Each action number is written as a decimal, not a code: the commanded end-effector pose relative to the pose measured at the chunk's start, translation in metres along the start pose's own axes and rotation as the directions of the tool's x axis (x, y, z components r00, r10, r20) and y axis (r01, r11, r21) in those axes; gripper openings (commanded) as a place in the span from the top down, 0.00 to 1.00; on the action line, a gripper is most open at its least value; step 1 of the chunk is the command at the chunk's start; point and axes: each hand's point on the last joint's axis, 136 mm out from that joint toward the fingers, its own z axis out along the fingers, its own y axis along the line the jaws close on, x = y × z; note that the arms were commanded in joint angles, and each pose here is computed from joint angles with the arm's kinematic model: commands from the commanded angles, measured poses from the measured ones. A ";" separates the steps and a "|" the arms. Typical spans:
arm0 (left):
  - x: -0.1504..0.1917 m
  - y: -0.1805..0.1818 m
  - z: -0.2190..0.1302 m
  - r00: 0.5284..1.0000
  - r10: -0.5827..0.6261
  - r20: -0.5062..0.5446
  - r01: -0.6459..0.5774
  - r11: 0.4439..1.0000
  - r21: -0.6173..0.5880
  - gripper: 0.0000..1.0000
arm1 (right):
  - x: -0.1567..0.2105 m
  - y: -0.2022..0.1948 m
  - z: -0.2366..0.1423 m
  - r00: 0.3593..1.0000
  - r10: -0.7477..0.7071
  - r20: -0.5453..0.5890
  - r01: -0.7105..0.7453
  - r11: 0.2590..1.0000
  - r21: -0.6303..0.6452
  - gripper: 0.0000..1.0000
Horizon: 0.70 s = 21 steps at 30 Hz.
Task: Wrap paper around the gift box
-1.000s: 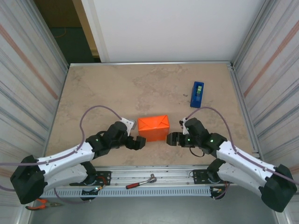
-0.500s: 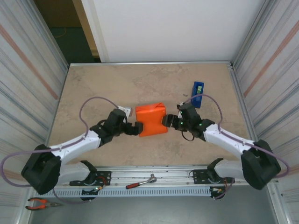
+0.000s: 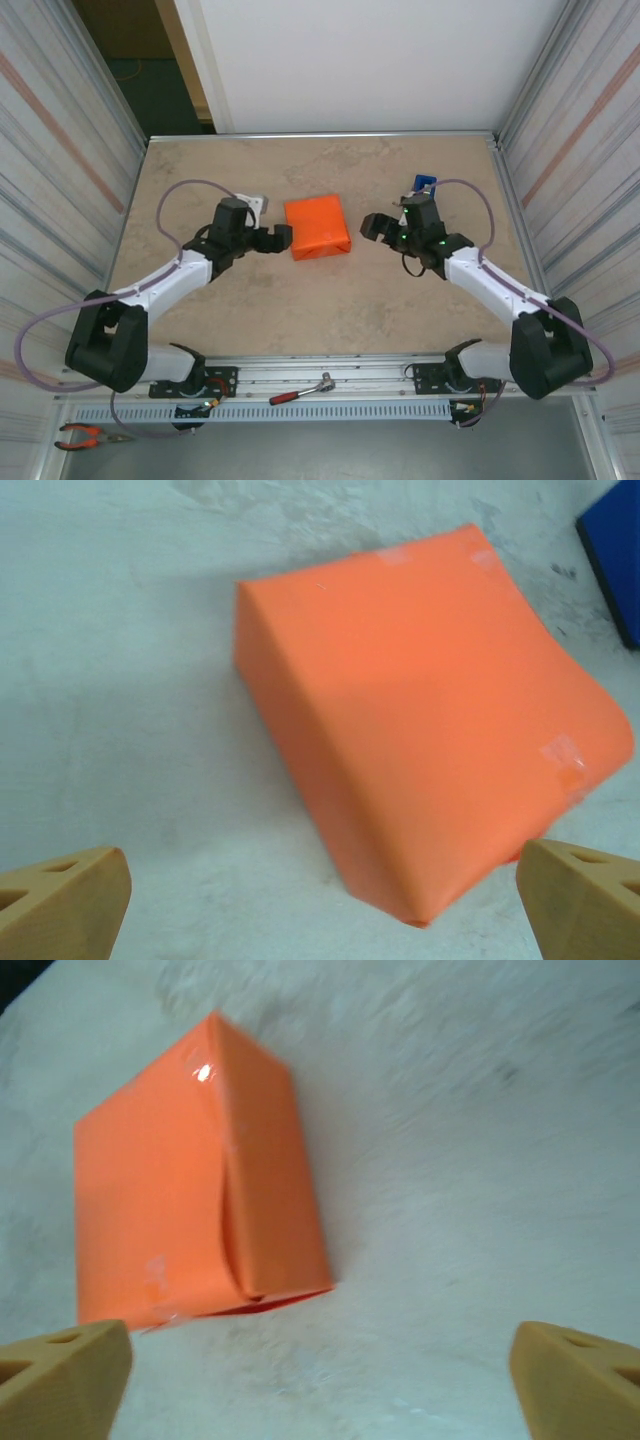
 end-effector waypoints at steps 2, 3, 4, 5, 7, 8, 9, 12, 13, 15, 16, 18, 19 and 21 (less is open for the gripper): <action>-0.020 0.032 -0.022 0.998 -0.004 0.069 0.011 0.994 -0.104 0.01 | -0.021 -0.051 -0.027 0.995 -0.031 0.092 0.010 0.975 0.220 0.01; -0.025 0.042 -0.027 0.997 -0.003 0.083 0.015 0.990 -0.137 0.01 | -0.028 -0.062 -0.032 0.992 -0.024 0.121 -0.009 0.966 0.259 0.01; -0.027 0.052 -0.031 0.996 0.001 0.094 0.016 0.984 -0.175 0.01 | -0.034 -0.073 -0.038 0.989 -0.019 0.147 -0.025 0.956 0.291 0.01; -0.030 0.061 -0.037 0.994 0.006 0.109 0.017 0.977 -0.214 0.01 | -0.040 -0.082 -0.042 0.985 -0.006 0.172 -0.049 0.948 0.314 0.01; -0.038 0.084 -0.051 0.987 0.027 0.157 0.022 0.951 -0.307 0.01 | -0.051 -0.107 -0.051 0.969 -0.009 0.246 -0.091 0.915 0.392 0.01; -0.041 0.092 -0.057 0.981 0.055 0.184 0.011 0.940 -0.341 0.01 | -0.057 -0.117 -0.057 0.959 -0.026 0.282 -0.101 0.899 0.427 0.01; -0.046 0.102 -0.066 0.971 0.092 0.220 0.002 0.920 -0.391 0.01 | -0.062 -0.126 -0.062 0.947 -0.056 0.317 -0.105 0.878 0.467 0.01; -0.056 0.120 -0.088 0.927 0.223 0.301 -0.048 0.867 -0.496 0.01 | -0.075 -0.148 -0.077 0.918 -0.138 0.372 -0.104 0.821 0.562 0.01; -0.056 0.125 -0.092 0.918 0.252 0.306 -0.061 0.853 -0.518 0.01 | -0.077 -0.156 -0.082 0.912 -0.150 0.381 -0.115 0.799 0.590 0.01; -0.048 0.132 -0.090 0.924 0.266 0.274 -0.092 0.851 -0.517 0.01 | -0.079 -0.170 -0.086 0.907 -0.164 0.387 -0.129 0.768 0.627 0.01; -0.042 0.138 -0.086 0.935 0.252 0.250 -0.093 0.854 -0.513 0.01 | -0.079 -0.176 -0.086 0.907 -0.175 0.383 -0.123 0.759 0.639 0.01; -0.030 0.143 -0.077 0.944 0.243 0.224 -0.104 0.861 -0.498 0.01 | -0.077 -0.188 -0.084 0.907 -0.196 0.373 -0.113 0.739 0.664 0.01; -0.024 0.145 -0.072 0.943 0.244 0.225 -0.105 0.863 -0.495 0.01 | -0.075 -0.194 -0.084 0.906 -0.200 0.374 -0.117 0.730 0.674 0.01; -0.018 0.147 -0.064 0.942 0.247 0.229 -0.109 0.867 -0.487 0.01 | -0.071 -0.206 -0.078 0.910 -0.184 0.373 -0.131 0.724 0.677 0.01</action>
